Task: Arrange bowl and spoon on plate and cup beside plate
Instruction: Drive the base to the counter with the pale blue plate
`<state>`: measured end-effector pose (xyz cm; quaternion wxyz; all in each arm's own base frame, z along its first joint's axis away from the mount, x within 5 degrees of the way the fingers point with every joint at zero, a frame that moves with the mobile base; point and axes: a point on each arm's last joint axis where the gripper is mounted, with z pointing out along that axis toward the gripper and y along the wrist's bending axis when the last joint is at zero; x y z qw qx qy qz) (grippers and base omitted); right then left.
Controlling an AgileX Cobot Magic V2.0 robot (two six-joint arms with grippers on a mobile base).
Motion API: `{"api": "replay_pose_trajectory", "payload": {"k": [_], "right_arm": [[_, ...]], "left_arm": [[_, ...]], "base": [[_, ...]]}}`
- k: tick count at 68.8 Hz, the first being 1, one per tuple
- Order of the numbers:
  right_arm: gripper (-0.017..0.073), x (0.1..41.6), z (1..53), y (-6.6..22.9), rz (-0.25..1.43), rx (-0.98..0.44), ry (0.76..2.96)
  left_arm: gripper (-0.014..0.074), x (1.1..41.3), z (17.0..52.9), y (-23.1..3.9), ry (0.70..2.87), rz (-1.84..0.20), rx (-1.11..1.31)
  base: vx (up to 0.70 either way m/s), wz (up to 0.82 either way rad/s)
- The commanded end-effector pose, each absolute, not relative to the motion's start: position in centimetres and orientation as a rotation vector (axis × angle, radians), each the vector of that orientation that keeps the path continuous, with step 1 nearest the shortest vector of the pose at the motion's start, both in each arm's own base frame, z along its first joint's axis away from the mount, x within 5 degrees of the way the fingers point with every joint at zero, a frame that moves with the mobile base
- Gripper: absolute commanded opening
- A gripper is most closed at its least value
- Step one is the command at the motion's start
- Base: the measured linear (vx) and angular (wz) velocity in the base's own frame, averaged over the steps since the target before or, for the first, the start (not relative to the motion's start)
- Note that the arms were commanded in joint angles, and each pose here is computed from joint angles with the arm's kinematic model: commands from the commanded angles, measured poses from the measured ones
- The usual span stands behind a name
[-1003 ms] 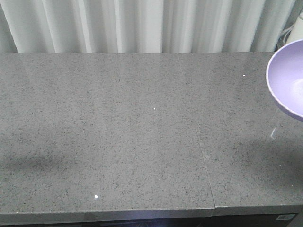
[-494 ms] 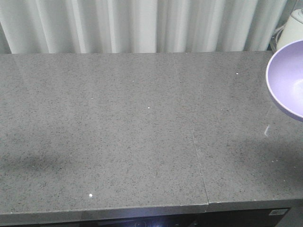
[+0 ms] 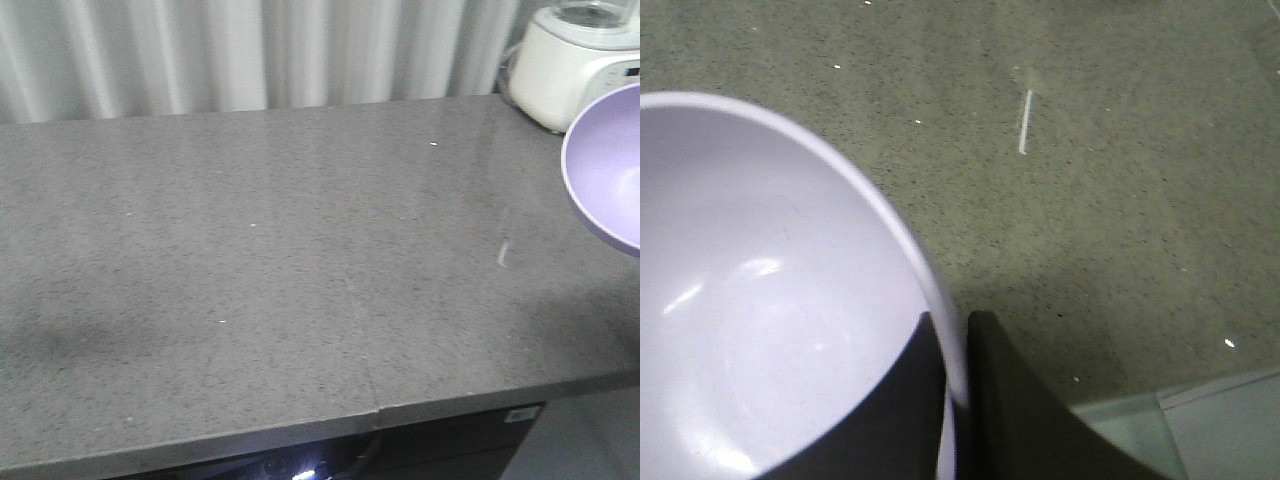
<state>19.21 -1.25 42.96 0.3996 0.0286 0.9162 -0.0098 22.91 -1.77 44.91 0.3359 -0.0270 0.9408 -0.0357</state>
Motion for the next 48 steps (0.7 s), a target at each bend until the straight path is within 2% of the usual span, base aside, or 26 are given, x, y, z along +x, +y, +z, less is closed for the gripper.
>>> {"api": "replay_pose_trajectory", "payload": {"k": [1,48], "right_arm": [[-0.0006,19.20,44.37,-1.36,-0.039,0.066,2.220],[-0.0006,19.20,44.37,-1.36,-0.039,0.066,2.220]], "left_arm": [[-0.0006,22.14,46.36,-1.93,2.381,-0.115,-0.063],[-0.0006,22.14,46.36,-1.93,2.381,-0.115,-0.063]], "base": [[-0.02,-0.37],[-0.03,-0.53]]}}
